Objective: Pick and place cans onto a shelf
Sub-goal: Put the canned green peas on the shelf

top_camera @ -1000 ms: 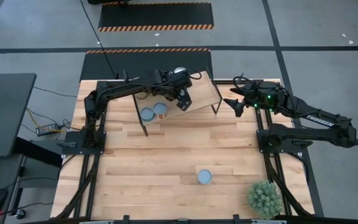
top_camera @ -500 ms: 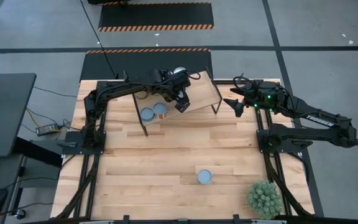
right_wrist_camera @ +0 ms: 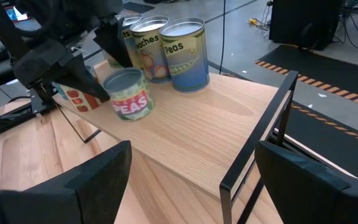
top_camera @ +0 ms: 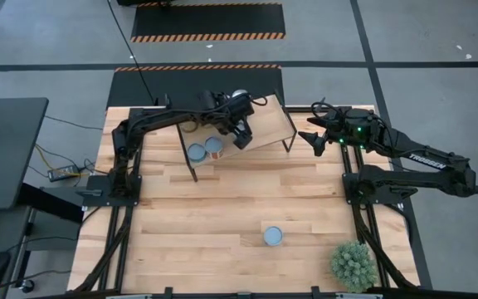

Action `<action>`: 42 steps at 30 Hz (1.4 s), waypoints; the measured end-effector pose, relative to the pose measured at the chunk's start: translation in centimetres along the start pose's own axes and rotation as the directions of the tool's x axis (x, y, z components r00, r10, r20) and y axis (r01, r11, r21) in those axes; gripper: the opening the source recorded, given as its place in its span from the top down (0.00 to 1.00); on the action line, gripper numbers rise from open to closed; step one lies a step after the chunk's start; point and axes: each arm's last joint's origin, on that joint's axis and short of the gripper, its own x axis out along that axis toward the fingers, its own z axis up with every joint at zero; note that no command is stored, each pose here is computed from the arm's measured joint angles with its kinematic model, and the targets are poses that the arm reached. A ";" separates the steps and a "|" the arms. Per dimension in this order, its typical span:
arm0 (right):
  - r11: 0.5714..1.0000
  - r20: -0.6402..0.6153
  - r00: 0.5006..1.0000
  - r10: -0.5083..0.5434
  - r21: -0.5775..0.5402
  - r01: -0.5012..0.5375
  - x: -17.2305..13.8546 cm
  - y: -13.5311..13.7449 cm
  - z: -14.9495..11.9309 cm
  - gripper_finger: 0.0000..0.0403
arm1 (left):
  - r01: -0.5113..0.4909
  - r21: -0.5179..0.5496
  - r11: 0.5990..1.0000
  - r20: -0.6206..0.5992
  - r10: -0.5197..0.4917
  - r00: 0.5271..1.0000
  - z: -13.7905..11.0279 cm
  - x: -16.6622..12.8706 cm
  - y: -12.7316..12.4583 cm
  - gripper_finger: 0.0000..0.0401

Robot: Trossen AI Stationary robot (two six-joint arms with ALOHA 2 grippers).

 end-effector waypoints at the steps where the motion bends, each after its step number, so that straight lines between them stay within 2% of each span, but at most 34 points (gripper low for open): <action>1: 1.000 0.000 1.000 0.000 0.000 0.000 0.0 0.0 0.0 0.14 | 0.002 -0.004 1.000 0.011 -0.002 1.000 0.1 -0.3 0.0 0.00; 9: 1.000 0.000 1.000 0.000 0.000 0.000 0.0 0.0 0.0 0.14 | 0.031 -0.014 0.999 0.108 -0.030 0.994 1.3 -2.2 -0.1 0.00; 15: 1.000 0.000 1.000 0.000 0.000 0.000 0.0 0.0 0.0 0.14 | 0.078 -0.020 0.997 0.125 -0.075 0.989 1.4 -3.6 -0.8 0.00; 20: 1.000 0.000 1.000 0.000 0.000 0.000 0.0 0.0 0.0 0.14 | 0.084 0.012 0.996 0.095 -0.085 0.992 0.6 -4.3 -1.7 0.00; 23: 1.000 0.000 1.000 0.000 0.000 0.000 0.0 0.0 0.0 0.14 | 0.140 0.065 0.988 0.068 -0.145 0.987 0.4 -4.4 -2.2 0.00; 29: 1.000 0.000 1.000 0.000 0.000 0.000 0.0 0.0 0.0 0.14 | 0.159 0.050 0.986 0.059 -0.162 0.985 0.1 -4.5 -2.7 0.00; 34: 1.000 0.000 1.000 0.000 0.000 0.000 0.0 0.0 0.0 0.14 | 0.180 0.096 0.979 0.045 -0.185 0.982 0.0 -4.5 -2.8 0.00; 37: 1.000 0.000 1.000 0.000 0.000 0.000 0.0 0.0 0.0 0.14 | 0.242 0.136 0.961 0.041 -0.250 0.967 0.1 -4.6 -3.3 0.00; 40: 1.000 0.000 1.000 0.000 0.000 0.000 0.0 0.0 0.0 0.14 | 0.406 0.237 0.882 0.008 -0.420 0.908 0.2 -4.9 -4.2 0.00; 42: 1.000 0.000 1.000 0.000 0.000 0.000 0.0 0.0 0.0 0.14 | 0.436 0.313 0.844 0.013 -0.463 0.887 0.1 -5.1 -4.8 0.00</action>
